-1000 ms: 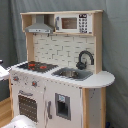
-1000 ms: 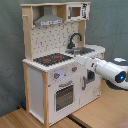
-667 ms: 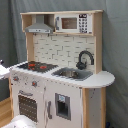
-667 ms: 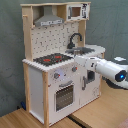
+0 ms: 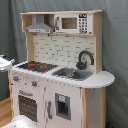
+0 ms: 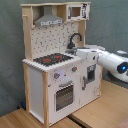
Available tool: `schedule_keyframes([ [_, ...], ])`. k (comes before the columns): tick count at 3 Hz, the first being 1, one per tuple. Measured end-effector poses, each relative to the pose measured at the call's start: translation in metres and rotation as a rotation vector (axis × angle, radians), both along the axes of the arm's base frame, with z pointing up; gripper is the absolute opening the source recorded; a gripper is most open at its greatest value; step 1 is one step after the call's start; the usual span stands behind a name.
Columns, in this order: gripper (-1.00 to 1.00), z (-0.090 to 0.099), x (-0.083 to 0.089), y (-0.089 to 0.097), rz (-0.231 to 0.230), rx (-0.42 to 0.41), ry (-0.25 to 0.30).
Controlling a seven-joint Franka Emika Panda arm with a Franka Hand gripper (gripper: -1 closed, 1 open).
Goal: Play with the kitchen
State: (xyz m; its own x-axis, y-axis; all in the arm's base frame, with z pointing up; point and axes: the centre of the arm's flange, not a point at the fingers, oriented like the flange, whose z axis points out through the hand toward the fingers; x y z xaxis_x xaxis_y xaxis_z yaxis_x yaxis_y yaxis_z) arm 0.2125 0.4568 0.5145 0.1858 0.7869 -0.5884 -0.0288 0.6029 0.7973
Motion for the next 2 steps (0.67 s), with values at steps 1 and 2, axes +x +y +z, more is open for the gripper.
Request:
schedule_keyframes([
  [1,1.00,0.033,0.000,-0.013,-0.008,-0.032,-0.003],
  [2,1.00,0.060,0.002,-0.026,-0.006,-0.054,-0.001],
])
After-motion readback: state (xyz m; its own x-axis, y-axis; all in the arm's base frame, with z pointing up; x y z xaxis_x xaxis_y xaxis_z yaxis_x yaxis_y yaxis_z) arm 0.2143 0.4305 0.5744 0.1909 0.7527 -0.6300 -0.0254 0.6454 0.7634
